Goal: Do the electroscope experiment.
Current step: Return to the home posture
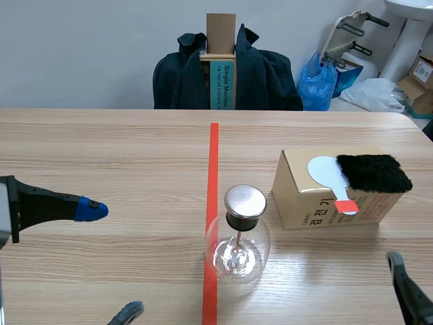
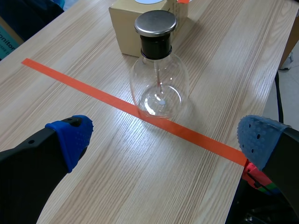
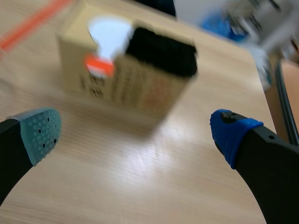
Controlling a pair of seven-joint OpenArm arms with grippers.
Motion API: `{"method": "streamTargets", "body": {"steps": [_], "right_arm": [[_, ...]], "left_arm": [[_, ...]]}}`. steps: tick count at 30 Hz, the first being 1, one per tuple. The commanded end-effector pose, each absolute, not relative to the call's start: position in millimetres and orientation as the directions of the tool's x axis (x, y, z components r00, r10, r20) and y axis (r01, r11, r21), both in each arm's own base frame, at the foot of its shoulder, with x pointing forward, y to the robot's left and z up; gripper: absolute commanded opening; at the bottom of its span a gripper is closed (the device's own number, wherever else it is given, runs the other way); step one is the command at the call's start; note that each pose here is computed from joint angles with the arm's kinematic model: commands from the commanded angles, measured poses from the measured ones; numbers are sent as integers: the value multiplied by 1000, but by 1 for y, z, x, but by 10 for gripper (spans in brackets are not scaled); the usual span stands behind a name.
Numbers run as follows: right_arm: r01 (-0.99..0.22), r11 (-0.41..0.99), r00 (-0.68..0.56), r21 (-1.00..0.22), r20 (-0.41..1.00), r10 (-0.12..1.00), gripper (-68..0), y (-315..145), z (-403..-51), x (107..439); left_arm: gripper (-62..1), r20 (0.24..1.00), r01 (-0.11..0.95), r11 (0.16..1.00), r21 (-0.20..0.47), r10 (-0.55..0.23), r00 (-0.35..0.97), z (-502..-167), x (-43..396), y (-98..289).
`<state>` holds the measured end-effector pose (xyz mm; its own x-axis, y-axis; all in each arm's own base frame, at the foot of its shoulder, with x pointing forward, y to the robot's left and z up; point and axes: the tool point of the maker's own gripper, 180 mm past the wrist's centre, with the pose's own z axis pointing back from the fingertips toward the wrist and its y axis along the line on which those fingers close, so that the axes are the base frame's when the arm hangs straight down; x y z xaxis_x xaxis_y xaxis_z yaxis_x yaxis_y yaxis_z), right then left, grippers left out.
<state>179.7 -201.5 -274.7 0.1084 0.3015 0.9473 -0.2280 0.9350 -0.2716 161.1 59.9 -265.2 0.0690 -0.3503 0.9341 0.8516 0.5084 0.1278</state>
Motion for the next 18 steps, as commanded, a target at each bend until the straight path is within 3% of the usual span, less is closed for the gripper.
{"method": "streamTargets", "body": {"steps": [1, 5, 10, 18], "right_arm": [[-256, 918, 6, -302, 950, 314, 4, -193, -248, 200], [-338, 879, -60, -337, 940, 337, 4, -168, -223, 221], [-351, 862, -96, -366, 930, 356, 4, -149, -201, 245], [-421, 833, -41, -358, 925, 377, 4, -116, -214, 256]], "left_arm": [[14, 946, 852, 511, 115, -317, 63, -260, 161, 55], [14, 943, 852, 511, 115, -326, 68, -261, 161, 56], [14, 941, 852, 511, 115, -331, 71, -262, 161, 56], [14, 941, 852, 511, 115, -331, 71, -262, 161, 56]]}}
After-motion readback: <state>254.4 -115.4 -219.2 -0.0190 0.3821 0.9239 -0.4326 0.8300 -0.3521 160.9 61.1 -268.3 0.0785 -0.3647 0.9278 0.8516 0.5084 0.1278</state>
